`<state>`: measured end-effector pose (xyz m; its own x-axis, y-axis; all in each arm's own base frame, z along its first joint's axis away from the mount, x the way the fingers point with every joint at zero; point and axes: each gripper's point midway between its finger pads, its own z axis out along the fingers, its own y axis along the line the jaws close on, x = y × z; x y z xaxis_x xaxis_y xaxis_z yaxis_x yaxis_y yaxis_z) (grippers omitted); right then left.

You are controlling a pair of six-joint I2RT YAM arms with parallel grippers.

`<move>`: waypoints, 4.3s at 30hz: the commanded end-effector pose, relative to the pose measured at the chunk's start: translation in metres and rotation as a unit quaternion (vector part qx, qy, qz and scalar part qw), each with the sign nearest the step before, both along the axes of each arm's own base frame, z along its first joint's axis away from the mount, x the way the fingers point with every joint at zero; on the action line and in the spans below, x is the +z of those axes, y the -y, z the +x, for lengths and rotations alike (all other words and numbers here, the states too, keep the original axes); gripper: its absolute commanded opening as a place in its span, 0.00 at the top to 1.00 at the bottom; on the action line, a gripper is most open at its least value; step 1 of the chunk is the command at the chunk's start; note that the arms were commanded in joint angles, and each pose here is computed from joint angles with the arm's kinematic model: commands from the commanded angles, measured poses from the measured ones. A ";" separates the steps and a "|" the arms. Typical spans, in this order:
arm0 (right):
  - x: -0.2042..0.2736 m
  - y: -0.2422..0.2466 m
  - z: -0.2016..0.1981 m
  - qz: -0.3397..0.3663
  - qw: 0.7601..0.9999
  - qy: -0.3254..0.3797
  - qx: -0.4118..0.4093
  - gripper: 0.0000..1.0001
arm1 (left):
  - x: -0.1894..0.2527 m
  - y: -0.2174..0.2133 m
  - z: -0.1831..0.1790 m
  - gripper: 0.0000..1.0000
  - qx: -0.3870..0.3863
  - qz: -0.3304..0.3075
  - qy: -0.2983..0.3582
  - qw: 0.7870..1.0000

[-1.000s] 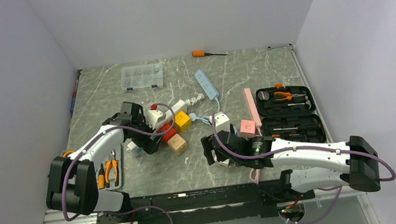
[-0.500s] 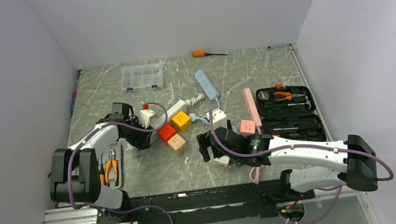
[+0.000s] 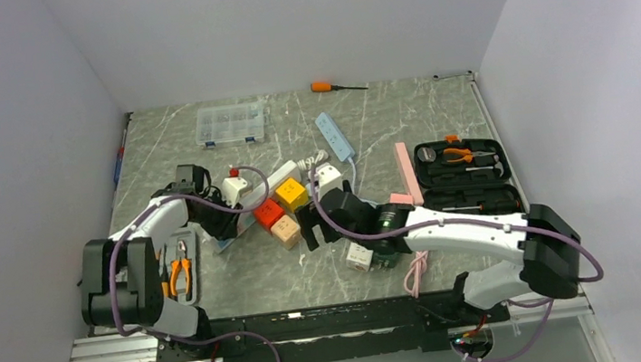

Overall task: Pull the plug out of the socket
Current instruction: Remove the plug from the socket, then place the socket at the corner of the board.

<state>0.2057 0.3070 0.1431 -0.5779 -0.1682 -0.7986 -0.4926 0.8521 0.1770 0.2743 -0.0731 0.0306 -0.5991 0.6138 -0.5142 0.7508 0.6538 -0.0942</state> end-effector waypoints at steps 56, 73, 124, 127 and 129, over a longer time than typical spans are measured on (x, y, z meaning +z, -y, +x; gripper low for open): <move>0.020 -0.169 0.022 0.095 0.981 0.083 0.148 0.00 | 0.153 0.004 -0.045 1.00 -0.010 -0.033 0.051 0.998; -0.003 -0.186 0.036 0.105 0.981 0.043 0.154 0.24 | 0.167 0.015 -0.063 1.00 -0.038 -0.062 0.041 0.996; -0.039 -0.084 -0.034 0.046 0.986 -0.049 0.155 1.00 | 0.105 -0.055 -0.020 1.00 0.067 0.124 0.050 0.989; -0.047 -0.094 -0.040 0.038 0.984 -0.052 0.167 1.00 | 0.108 -0.048 -0.020 1.00 0.065 0.102 0.045 0.992; -0.050 -0.109 -0.044 0.032 0.982 -0.050 0.179 1.00 | 0.111 -0.041 -0.022 1.00 0.061 0.084 0.040 0.994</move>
<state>0.1614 0.3816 0.0727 -0.6047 -0.3727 -0.7039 -0.7115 0.6499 0.2671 0.2314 -0.0131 0.1205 -0.6790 0.6571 -0.3275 0.6658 0.7391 0.1024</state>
